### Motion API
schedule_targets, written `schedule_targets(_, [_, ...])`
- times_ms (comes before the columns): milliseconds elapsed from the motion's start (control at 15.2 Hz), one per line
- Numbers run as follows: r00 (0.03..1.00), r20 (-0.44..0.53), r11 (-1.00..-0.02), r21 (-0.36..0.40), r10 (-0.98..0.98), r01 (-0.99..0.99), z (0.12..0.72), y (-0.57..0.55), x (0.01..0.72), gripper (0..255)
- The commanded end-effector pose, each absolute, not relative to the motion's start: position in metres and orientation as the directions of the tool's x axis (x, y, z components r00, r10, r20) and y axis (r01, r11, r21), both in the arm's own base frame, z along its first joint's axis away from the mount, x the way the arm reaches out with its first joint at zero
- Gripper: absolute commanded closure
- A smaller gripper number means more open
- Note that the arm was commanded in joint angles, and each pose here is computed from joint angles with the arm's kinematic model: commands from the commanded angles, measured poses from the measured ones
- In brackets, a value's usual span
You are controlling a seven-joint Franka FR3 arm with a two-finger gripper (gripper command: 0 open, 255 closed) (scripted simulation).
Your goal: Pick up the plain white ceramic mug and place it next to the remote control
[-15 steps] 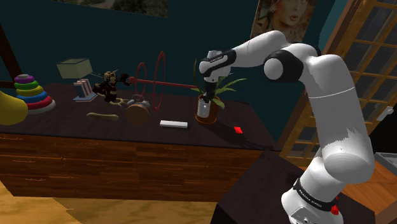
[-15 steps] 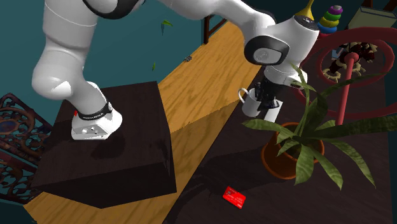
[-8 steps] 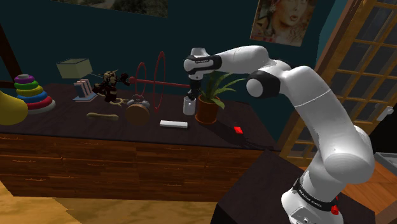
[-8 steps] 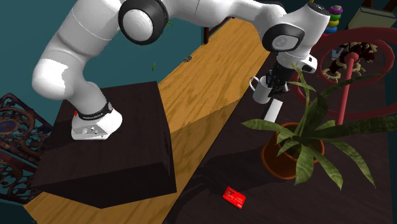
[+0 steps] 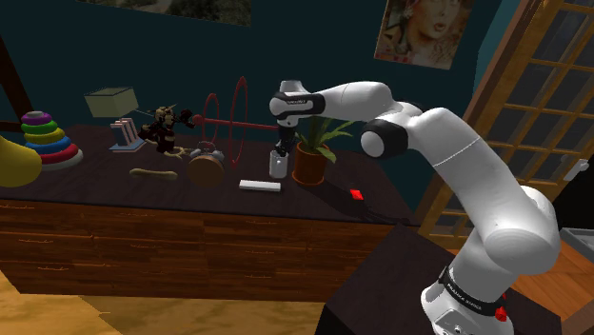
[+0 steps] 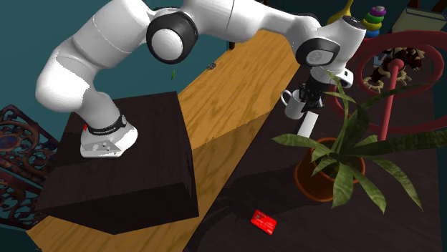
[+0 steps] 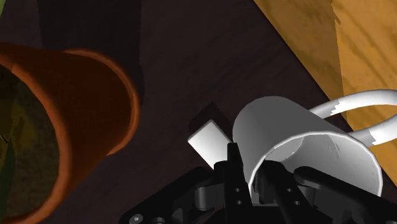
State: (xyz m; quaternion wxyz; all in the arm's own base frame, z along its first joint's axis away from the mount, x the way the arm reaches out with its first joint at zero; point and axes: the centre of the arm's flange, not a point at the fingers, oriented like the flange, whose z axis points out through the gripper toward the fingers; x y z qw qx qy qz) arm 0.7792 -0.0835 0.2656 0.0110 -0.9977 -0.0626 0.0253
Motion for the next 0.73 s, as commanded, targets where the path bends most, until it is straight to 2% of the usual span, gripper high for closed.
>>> schedule_targets(0, [0.991, -0.049, -0.992, -0.025, 0.126, 0.125, 0.254, -0.083, 0.779, 255])
schedule_targets(660, [0.991, -0.049, -0.992, -0.025, 0.126, 0.125, 0.201, -0.083, 0.779, 255])
